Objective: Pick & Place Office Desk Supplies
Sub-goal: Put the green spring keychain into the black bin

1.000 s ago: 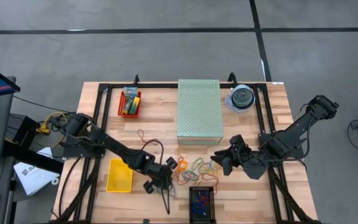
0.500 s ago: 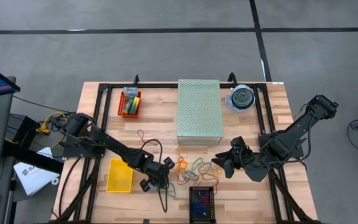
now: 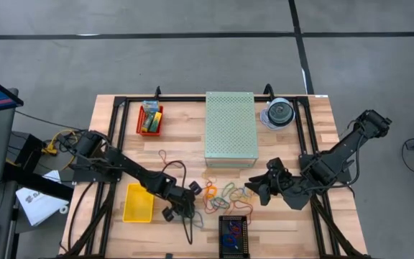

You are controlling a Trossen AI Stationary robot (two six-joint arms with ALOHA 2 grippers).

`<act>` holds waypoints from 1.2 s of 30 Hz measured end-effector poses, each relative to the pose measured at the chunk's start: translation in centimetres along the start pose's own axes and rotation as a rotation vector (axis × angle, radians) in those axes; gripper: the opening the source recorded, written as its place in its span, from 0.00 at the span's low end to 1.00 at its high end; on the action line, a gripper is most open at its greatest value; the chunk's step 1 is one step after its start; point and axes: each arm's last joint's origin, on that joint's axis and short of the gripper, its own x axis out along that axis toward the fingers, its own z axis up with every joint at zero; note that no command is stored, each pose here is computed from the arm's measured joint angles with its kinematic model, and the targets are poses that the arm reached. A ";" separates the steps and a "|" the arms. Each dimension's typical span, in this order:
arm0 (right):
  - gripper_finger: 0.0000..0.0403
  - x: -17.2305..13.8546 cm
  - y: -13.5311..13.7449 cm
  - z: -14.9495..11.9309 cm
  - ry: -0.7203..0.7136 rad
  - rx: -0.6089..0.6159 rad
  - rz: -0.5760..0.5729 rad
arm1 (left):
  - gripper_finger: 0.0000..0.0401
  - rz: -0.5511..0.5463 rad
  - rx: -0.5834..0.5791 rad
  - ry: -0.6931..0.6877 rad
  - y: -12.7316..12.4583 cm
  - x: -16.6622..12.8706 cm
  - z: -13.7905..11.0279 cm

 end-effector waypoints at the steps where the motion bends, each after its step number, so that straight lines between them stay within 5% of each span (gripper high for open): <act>1: 0.44 0.0 0.0 0.0 0.000 0.003 0.000 | 0.26 0.000 0.000 -0.001 -0.1 0.1 -0.1; 36: 0.43 0.0 0.0 0.0 -0.001 0.039 0.003 | 0.26 -0.073 -0.037 -0.073 0.2 0.1 -0.3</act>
